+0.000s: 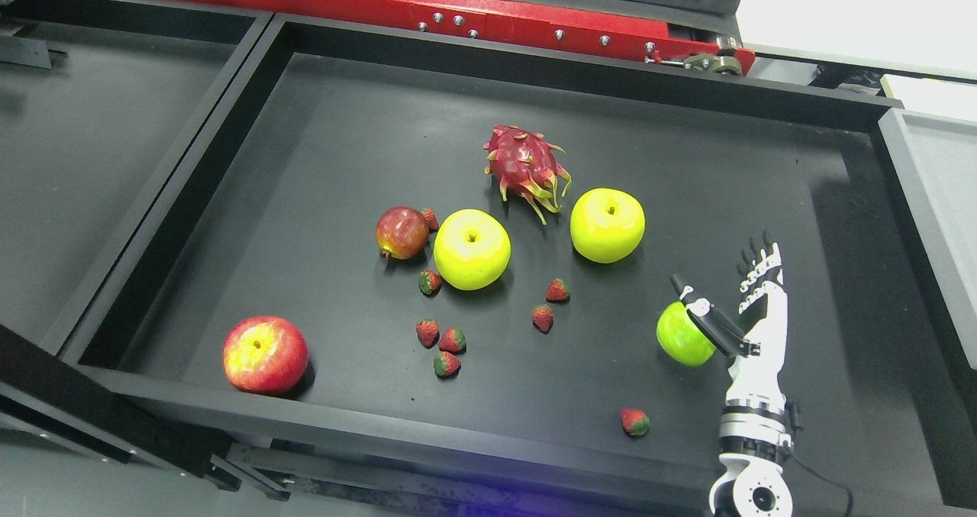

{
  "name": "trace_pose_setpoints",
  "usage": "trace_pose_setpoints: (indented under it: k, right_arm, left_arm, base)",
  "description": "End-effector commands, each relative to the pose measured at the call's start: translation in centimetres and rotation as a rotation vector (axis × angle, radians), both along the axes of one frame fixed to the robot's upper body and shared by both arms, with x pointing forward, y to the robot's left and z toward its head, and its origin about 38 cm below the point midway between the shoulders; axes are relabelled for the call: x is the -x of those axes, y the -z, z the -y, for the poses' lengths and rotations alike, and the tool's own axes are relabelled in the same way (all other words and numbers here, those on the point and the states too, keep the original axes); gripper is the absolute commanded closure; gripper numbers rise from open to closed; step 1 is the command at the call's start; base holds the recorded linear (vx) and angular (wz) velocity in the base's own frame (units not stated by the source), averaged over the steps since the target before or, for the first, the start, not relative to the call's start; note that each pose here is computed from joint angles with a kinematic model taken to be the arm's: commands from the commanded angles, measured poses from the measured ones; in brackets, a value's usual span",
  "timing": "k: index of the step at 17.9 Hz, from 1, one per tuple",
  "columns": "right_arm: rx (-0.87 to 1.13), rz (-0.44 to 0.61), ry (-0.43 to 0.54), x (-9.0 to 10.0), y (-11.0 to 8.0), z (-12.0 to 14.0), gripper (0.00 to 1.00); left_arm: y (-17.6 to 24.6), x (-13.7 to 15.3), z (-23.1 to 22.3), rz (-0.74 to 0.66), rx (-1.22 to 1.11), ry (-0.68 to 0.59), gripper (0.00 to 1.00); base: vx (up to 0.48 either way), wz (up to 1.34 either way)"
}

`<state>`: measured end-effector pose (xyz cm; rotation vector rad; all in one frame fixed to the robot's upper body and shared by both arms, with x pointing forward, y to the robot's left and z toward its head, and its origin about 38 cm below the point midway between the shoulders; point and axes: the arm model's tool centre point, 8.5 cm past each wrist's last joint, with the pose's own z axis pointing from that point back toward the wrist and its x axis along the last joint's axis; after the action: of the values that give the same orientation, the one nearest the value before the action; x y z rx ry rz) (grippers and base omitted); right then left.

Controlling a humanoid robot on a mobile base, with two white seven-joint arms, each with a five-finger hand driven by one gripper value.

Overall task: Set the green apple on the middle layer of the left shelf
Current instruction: 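Withdraw the open right hand upward from the apple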

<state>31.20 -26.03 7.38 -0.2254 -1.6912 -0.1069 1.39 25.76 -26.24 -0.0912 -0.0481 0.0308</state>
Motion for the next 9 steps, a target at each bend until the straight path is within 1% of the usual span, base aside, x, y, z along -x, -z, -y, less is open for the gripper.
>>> trace_pose_setpoints:
  k: [1,4,5,6,8,9]
  right_arm:
    - [0.007,0.037,-0.008,-0.3,-0.6,0.4,0.0]
    - [0.015,0.004,-0.006,-1.1,-0.4,0.4,0.0]
    - [0.012,-0.026,-0.023,-1.2,0.2,-0.3,0.0]
    - [0.008,-0.046,-0.055,-1.3,0.5,-1.5,0.0]
    - [0.001,-0.059,-0.096,-0.9,1.0,-3.3,0.0]
    - [0.0,-0.063,-0.104,-0.8,1.2,-3.6,0.0]
  left_arm:
    - [-0.1,-1.4,-1.1,0.022,-0.017,0.0,0.0]
    - [-0.1,-1.4,-1.1,0.022,-0.017,0.002,0.0]
    - [-0.1,-1.4,-1.1,0.022,-0.017,0.0,0.0]
    - [-0.1,-1.4,-1.1,0.022,-0.017,0.002,0.0]
    - [-0.1,-1.4,-1.1,0.022,-0.017,0.0,0.0]
    - [-0.1,-1.4,-1.1,0.022,-0.017,0.002,0.0]
  base:
    - [0.0,0.0]
    - [0.0,0.0]
    - [0.0,0.0]
    - [0.0,0.0]
    - [0.0,0.0]
    - [0.0,0.0]
